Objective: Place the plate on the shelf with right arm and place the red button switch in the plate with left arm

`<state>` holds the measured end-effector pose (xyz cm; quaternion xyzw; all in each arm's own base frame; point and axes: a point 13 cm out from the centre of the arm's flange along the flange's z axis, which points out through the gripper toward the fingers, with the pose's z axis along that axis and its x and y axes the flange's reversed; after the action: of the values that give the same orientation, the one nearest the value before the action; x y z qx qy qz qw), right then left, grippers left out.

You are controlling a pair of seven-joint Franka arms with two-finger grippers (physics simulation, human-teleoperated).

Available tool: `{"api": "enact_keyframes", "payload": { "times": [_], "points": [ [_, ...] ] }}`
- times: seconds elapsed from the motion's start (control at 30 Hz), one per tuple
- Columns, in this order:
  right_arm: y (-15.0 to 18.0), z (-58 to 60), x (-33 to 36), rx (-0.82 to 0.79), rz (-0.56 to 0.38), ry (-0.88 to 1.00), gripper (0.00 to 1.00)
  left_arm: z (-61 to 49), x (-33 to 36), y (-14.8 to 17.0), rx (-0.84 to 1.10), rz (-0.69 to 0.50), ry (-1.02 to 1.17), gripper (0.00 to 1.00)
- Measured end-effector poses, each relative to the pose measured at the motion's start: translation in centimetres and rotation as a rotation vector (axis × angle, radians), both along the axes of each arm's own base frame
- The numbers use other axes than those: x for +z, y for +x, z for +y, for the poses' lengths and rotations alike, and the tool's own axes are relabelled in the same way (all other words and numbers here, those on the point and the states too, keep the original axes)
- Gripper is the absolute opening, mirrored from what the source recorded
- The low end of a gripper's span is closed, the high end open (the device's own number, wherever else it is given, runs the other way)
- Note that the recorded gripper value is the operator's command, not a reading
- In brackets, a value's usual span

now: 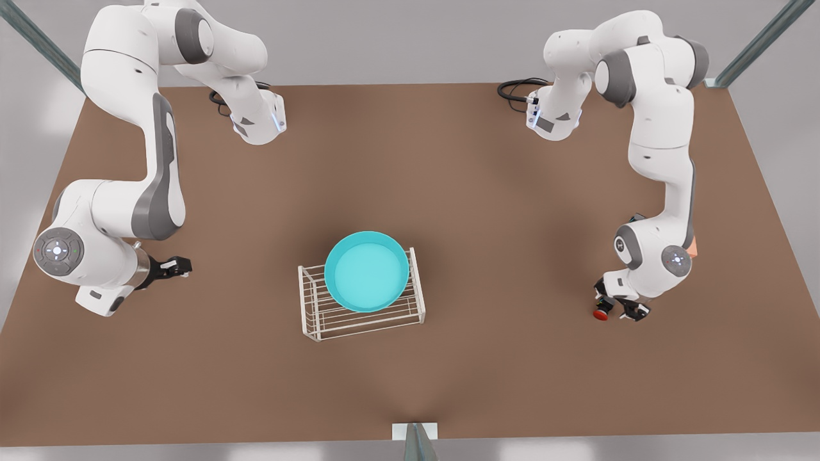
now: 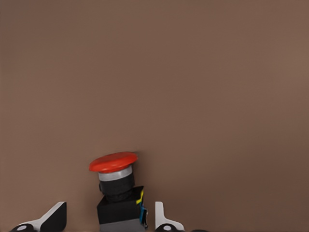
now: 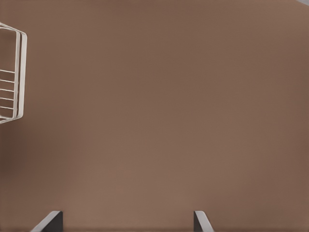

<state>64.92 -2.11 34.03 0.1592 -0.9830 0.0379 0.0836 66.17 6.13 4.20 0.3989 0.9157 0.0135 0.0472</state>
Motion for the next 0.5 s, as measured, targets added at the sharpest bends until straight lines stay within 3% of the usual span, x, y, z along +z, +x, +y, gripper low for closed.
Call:
{"api": "enact_keyframes", "payload": {
  "times": [0.03, 0.07, 0.1, 0.27, 0.43, 0.5],
  "points": [
    [0.0, 0.0, 0.0, 0.0, 0.0, 0.0, 1.0, 0.0, -0.1, 0.0, 0.004, -0.002, 0.0, 0.74],
    [0.0, 0.0, -0.1, 0.001, 0.001, 0.0, 1.0, 0.0, -0.1, 0.1, 0.007, -0.004, 0.0, 0.49],
    [0.0, 0.0, -0.2, 0.001, 0.001, 0.0, 1.0, 0.0, -0.1, 0.1, 0.01, -0.006, 0.0, 0.42],
    [0.1, 0.0, -0.4, 0.002, 0.002, 0.001, 1.0, -0.4, 1.3, 1.1, 0.025, -0.038, 0.002, 0.39],
    [0.1, 0.0, -0.4, 0.003, 0.001, 0.001, 1.0, -7.3, 12.9, 7.1, -0.049, -0.128, -0.006, 0.39],
    [0.1, 0.0, -0.4, 0.003, 0.002, 0.001, 1.0, -13.4, 15.3, 7.0, -0.096, -0.104, -0.004, 0.39]
  ]
}}
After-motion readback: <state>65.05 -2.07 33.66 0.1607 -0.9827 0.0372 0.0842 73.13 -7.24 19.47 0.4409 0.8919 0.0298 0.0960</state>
